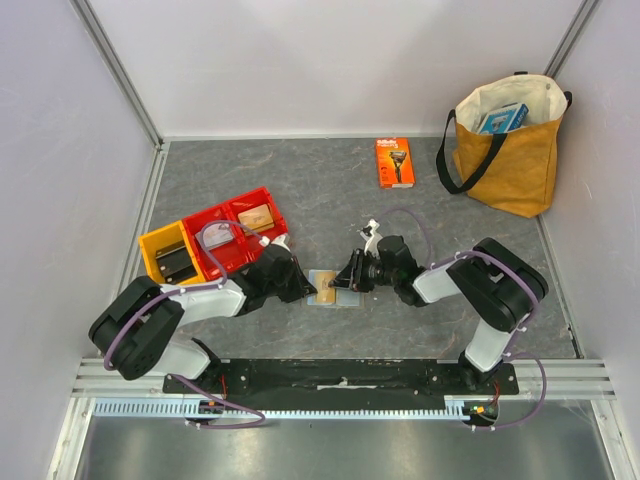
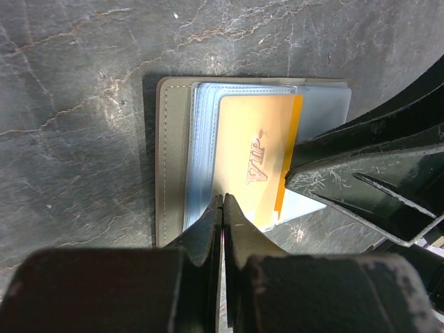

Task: Take the credit cards out of the card holder
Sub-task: Remove the credit card from the card holder.

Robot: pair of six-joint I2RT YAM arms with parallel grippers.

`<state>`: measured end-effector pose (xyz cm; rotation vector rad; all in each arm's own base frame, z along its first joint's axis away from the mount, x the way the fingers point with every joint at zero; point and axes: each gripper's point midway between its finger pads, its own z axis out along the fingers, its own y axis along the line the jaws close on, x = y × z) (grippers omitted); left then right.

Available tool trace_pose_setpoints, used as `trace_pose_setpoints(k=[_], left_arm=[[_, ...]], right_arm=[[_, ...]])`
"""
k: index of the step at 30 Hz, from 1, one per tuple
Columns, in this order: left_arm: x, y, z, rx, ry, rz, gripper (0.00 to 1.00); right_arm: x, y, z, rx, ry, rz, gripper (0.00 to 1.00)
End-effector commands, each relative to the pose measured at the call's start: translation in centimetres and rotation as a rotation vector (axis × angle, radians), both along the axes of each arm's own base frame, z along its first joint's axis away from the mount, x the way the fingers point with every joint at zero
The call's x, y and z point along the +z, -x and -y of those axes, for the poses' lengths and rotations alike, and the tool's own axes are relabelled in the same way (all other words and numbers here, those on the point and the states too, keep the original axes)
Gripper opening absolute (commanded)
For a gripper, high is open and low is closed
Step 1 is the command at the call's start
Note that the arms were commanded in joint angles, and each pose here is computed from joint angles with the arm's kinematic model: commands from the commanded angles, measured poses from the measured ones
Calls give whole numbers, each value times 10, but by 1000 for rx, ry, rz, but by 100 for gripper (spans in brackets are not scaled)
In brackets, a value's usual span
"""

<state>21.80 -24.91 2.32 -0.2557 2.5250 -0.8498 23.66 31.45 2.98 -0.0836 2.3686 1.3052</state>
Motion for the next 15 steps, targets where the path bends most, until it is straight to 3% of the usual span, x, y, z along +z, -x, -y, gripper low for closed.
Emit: trace_pose_setpoints(k=[1,11,15], left_arm=[[-20,15,-13,11,-45,-62,5],[-21,16,-13,16,-39,-71,5],[-21,17,-14,20,-37,-75,5]], right_arm=[[3,2,-1,4,-58,-5,31],[5,3,-2,6,-149,-20,19],[3,3,2,-4,-173,-34,5]])
